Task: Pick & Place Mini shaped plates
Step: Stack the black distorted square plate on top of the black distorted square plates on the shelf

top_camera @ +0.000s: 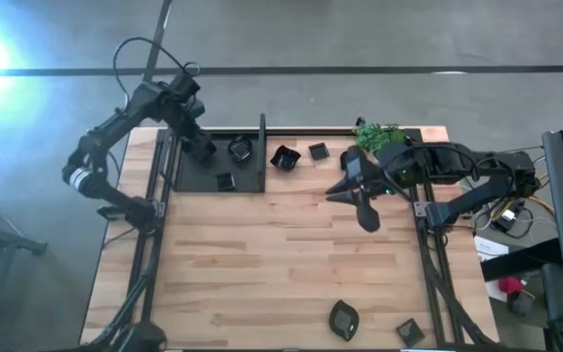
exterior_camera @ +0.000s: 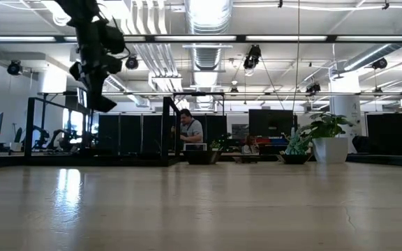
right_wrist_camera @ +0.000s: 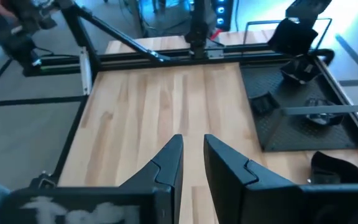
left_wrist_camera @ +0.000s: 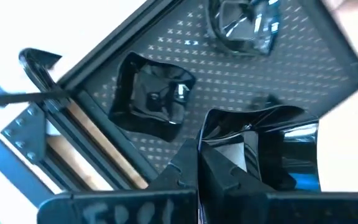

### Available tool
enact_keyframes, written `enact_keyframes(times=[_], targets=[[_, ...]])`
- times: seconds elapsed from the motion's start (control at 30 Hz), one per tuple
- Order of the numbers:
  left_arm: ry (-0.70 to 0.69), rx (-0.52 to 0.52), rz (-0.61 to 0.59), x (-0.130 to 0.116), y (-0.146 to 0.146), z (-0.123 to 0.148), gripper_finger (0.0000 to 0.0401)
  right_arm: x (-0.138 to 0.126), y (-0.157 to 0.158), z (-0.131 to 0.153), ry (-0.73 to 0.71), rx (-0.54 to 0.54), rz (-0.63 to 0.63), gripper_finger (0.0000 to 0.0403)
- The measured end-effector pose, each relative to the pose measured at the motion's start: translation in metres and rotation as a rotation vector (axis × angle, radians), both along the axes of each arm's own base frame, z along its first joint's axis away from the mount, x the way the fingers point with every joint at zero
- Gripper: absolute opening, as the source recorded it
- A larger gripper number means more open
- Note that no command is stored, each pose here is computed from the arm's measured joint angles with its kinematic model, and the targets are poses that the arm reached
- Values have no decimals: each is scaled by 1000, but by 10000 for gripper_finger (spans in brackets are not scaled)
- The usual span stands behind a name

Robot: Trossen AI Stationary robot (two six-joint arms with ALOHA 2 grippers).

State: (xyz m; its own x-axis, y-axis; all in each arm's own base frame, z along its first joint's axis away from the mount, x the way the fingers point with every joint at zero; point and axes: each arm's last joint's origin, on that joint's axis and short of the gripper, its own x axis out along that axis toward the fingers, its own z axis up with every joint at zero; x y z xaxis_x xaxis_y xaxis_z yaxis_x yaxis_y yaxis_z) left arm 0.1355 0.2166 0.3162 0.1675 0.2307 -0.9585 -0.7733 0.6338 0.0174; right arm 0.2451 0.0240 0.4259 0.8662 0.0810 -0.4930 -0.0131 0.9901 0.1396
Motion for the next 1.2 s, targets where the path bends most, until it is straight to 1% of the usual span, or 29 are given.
enact_keyframes(times=[0.17, 0.33, 0.43, 0.6, 0.87, 1.0, 1.1, 1.2], targets=[[113, 18, -52, 8, 17, -17, 0, 0, -1, 0, -3, -9, -37, 61], [229, 67, -144, 12, 28, -27, 0, 0, -2, 0, -3, -9, -58, 61], [247, 94, -201, 15, 35, -32, 0, 0, -2, 0, -3, -8, -59, 61], [255, 130, -254, 21, 44, -38, 0, 0, -3, 0, -6, -18, -80, 61], [291, 70, -306, 25, 56, -60, 0, 1, -4, 1, -12, -19, -84, 61], [303, 49, -313, 26, 61, -68, 0, 1, -4, 1, -11, 9, -99, 61], [312, 42, -324, 25, 63, -71, 0, 1, -4, 1, -10, 20, -105, 61], [307, 55, -315, 25, 68, -74, 0, 1, -4, 1, -13, 20, -105, 61]])
